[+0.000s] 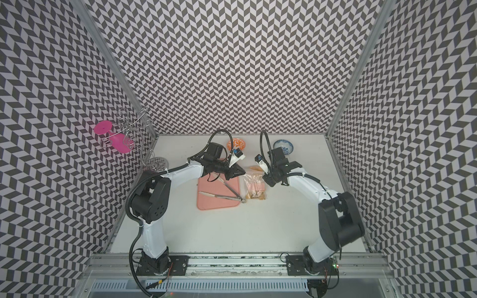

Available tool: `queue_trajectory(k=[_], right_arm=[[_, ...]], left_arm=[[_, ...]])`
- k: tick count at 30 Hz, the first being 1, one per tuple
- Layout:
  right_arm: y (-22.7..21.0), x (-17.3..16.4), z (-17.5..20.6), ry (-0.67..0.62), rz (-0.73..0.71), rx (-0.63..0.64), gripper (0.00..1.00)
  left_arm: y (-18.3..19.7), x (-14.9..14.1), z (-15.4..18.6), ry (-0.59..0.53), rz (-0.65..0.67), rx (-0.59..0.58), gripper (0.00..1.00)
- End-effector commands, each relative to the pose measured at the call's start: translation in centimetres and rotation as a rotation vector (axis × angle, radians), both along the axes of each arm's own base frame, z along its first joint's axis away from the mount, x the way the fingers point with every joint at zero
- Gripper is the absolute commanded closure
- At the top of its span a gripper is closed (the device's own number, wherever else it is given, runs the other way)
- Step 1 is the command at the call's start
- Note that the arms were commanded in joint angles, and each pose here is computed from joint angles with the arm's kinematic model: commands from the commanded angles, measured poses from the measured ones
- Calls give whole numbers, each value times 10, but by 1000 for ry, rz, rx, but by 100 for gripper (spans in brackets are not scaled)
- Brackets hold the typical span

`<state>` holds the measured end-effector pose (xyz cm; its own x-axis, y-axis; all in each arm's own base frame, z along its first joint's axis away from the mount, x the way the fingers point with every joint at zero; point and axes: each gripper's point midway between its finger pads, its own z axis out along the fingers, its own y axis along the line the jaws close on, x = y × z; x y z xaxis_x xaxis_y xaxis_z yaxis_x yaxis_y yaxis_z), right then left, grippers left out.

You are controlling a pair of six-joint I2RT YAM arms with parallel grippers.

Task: Put the cookies into a resealable bag to prevent moisture
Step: Move the ziploc bag to the center of the board, then reset both arms

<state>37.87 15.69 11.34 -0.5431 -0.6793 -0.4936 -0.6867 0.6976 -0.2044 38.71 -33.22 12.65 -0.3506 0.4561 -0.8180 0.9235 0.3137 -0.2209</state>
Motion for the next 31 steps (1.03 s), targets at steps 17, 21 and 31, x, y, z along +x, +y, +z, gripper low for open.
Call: queue_trajectory(k=[17,21,31], right_arm=[[-156,37,90,-452,-733,595,0],[-174,27,88,-626,-772,603,0],[-177,21,37,-685,-717,533,0]], left_arm=[[258,26,48,-25,957,38,6],[338,8,25,-133,1234,36,1],[365,10,14,-374,1252,-40,1]])
